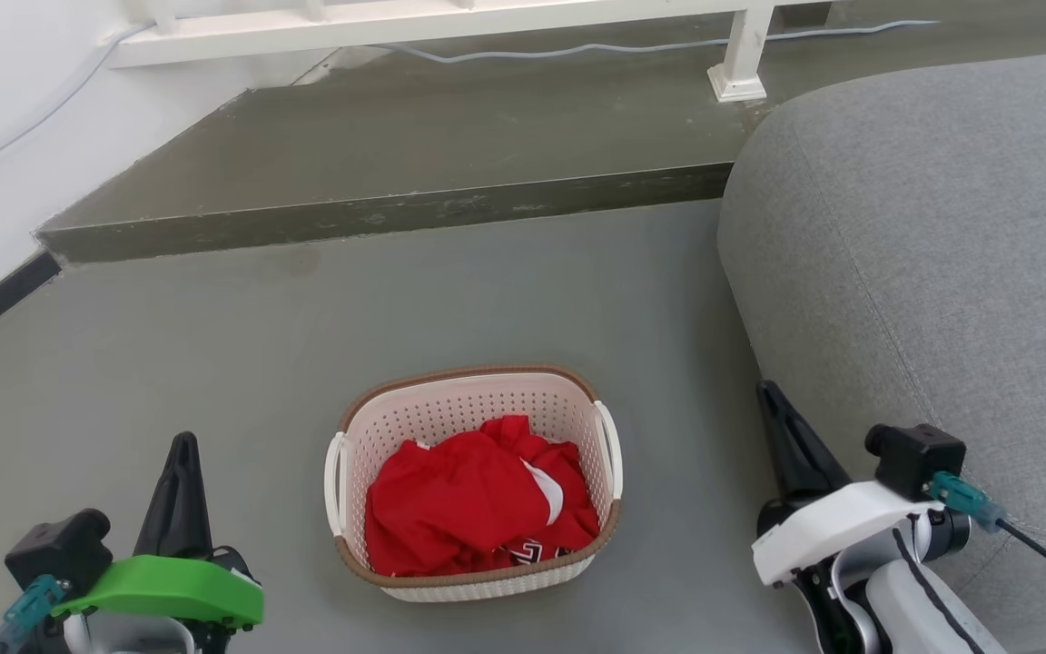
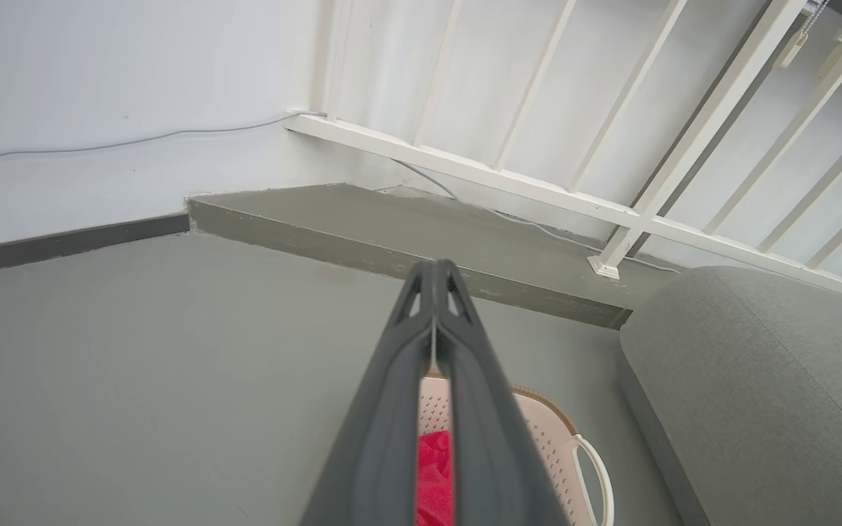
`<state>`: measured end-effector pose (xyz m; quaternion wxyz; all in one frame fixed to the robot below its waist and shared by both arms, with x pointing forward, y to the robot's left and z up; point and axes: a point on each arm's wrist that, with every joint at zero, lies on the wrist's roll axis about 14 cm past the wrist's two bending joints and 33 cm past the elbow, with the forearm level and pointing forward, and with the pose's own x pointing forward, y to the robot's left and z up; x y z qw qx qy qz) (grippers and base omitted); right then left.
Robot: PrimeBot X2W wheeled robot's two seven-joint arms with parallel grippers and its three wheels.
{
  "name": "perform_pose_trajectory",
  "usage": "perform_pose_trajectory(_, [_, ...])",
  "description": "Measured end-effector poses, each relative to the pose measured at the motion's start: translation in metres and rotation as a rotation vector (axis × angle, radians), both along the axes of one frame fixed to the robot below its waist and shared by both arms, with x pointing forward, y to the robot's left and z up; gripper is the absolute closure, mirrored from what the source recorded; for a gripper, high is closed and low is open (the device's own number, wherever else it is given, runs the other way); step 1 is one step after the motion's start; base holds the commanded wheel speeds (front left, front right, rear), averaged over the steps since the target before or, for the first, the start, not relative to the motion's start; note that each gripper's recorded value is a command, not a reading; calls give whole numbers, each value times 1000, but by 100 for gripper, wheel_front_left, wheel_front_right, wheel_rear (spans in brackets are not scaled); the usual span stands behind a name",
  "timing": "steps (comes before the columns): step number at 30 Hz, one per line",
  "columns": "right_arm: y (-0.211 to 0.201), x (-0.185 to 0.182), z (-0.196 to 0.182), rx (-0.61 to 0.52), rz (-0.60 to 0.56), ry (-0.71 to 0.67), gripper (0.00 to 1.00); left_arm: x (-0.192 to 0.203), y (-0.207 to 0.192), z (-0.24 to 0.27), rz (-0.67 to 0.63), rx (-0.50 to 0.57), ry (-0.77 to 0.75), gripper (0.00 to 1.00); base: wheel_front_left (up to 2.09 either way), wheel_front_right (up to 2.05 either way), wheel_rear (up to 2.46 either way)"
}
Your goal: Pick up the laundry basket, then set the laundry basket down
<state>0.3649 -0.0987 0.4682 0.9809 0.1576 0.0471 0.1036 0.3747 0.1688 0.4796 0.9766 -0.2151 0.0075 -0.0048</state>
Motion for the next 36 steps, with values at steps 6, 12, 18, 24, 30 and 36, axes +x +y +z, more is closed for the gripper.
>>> perform_pose_trajectory(6, [-8,2,1,88,-36,26,100,-1,4,-6,20,-93,33,100,0,0,0])
perform_pose_trajectory(12, [-17,5,1,167,-75,57,100,-2,6,-9,31,-160,54,100,0,0,0])
perform_pose_trajectory(18, [-24,7,0,240,-104,81,100,-3,9,-11,44,-226,71,100,0,0,0])
perform_pose_trajectory(24, [-31,8,0,312,-129,104,100,-4,12,-13,56,-292,87,100,0,0,0])
perform_pose_trajectory(30, [-38,9,-1,388,-152,124,100,-4,13,-15,63,-362,99,100,0,0,0])
perform_pose_trajectory(36, [-45,10,-1,466,-176,140,100,-4,14,-16,67,-433,112,100,0,0,0])
